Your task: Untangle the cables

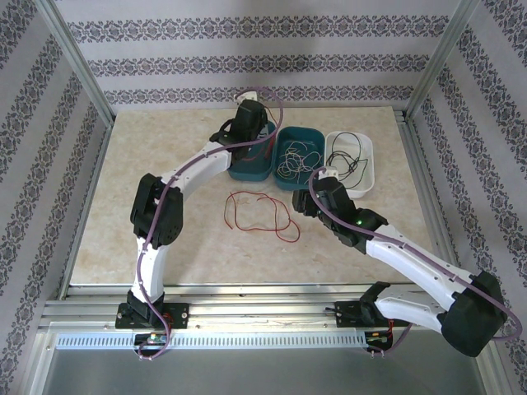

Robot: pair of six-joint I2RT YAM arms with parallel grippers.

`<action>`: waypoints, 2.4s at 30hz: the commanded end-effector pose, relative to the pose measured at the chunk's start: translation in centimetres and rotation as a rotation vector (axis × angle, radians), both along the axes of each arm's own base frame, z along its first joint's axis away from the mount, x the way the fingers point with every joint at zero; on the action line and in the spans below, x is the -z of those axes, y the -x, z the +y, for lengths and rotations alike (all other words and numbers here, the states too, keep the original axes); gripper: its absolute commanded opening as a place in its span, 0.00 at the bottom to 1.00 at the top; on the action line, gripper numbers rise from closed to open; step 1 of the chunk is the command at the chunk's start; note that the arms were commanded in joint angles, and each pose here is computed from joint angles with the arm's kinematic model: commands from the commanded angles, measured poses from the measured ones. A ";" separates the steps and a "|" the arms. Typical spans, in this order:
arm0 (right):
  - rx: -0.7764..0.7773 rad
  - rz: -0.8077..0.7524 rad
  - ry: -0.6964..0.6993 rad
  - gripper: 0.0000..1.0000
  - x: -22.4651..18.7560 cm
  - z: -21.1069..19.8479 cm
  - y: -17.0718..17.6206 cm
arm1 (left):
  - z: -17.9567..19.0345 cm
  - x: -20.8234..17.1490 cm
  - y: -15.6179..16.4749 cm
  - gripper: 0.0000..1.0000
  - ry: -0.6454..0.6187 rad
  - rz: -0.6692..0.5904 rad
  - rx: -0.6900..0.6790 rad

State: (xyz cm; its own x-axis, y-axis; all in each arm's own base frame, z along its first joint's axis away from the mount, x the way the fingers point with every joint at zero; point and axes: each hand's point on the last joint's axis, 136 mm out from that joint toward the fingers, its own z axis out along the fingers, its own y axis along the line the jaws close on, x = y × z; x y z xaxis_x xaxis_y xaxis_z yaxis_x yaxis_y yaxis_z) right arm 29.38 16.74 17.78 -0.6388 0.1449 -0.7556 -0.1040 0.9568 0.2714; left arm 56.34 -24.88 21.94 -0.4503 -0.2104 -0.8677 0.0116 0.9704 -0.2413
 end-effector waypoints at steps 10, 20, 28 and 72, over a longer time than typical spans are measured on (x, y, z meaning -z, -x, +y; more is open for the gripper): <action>0.033 0.017 0.007 0.68 0.6 -0.9 0.0 | 5.0 5.1 0.1 0.00 -0.010 0.085 -0.246; 0.026 0.018 -0.002 0.68 0.6 -0.6 -0.1 | 6.9 7.4 0.3 0.00 -0.143 0.178 -0.283; 0.025 0.018 -0.003 0.68 0.6 -0.6 -0.1 | 6.0 9.4 -0.3 0.00 -0.231 0.234 -0.214; -0.058 0.107 0.031 0.62 2.4 2.0 -0.8 | 4.7 -0.4 5.6 0.85 -0.189 0.086 -0.013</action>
State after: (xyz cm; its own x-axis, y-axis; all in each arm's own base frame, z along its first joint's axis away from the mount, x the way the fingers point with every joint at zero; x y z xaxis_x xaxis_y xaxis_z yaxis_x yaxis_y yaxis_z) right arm 30.16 18.03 14.88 -0.7169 0.1031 -0.6895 -0.1088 0.9603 0.2568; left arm 51.87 -20.01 21.17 -0.5644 -0.0255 -0.8251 -0.0231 0.9996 -0.0151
